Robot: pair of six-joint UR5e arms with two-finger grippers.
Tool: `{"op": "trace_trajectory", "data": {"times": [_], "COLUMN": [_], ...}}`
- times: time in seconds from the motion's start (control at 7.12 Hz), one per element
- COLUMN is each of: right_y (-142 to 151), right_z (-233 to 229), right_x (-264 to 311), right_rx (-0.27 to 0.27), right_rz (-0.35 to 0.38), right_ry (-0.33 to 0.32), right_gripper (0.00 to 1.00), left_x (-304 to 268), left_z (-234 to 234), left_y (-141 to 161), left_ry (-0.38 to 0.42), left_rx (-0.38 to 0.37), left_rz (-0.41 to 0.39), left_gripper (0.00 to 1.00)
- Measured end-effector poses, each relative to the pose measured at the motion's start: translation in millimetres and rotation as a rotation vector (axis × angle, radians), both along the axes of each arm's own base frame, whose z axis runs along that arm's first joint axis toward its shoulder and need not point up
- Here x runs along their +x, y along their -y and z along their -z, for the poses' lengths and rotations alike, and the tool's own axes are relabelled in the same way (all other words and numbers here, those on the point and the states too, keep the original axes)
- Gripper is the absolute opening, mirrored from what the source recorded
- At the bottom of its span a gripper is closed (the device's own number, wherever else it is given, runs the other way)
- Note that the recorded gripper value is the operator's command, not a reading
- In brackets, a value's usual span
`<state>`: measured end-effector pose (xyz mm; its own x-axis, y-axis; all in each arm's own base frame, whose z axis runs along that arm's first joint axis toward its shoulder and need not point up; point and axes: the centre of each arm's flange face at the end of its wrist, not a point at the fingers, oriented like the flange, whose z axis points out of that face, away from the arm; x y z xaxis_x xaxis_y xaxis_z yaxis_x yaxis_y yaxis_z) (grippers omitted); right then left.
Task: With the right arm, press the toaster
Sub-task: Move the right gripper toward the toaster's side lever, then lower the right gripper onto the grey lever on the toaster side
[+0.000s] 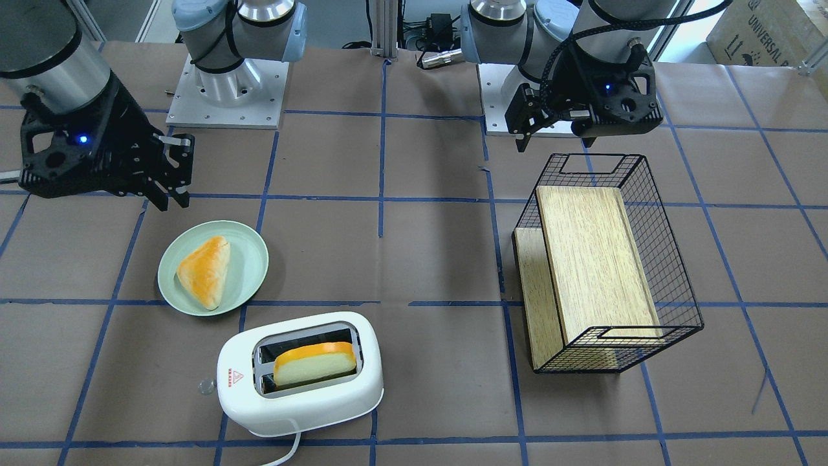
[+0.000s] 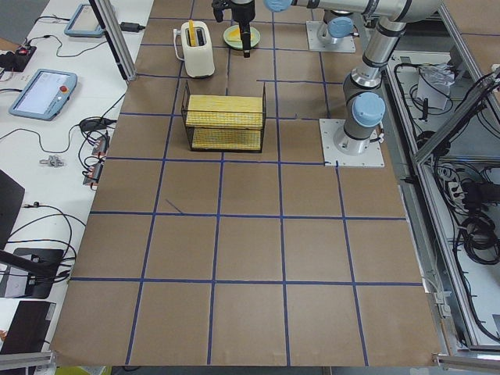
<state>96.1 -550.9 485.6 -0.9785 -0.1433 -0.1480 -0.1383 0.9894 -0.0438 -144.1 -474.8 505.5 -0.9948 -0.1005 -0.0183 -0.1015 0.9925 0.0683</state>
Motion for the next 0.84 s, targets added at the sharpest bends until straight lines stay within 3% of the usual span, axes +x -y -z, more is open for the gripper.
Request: {"op": "trace_trajectory", "data": {"times": [0.28,0.84], "right_y": [47.2,153.9], "right_z": [19.5,91.3], "right_x": [-6.1,-35.2], "right_rx": [0.0,0.041], "right_rz": [0.004,0.012], "right_ry": [0.1,0.214], "right_gripper": [0.05,0.05], "left_x": [0.0,0.0], "left_z": [0.0,0.0], "left_y": [0.0,0.0], "left_ry": [0.0,0.0], "left_rx": [0.0,0.0], "left_rz": [0.0,0.0], "left_gripper": [1.0,1.0]}}
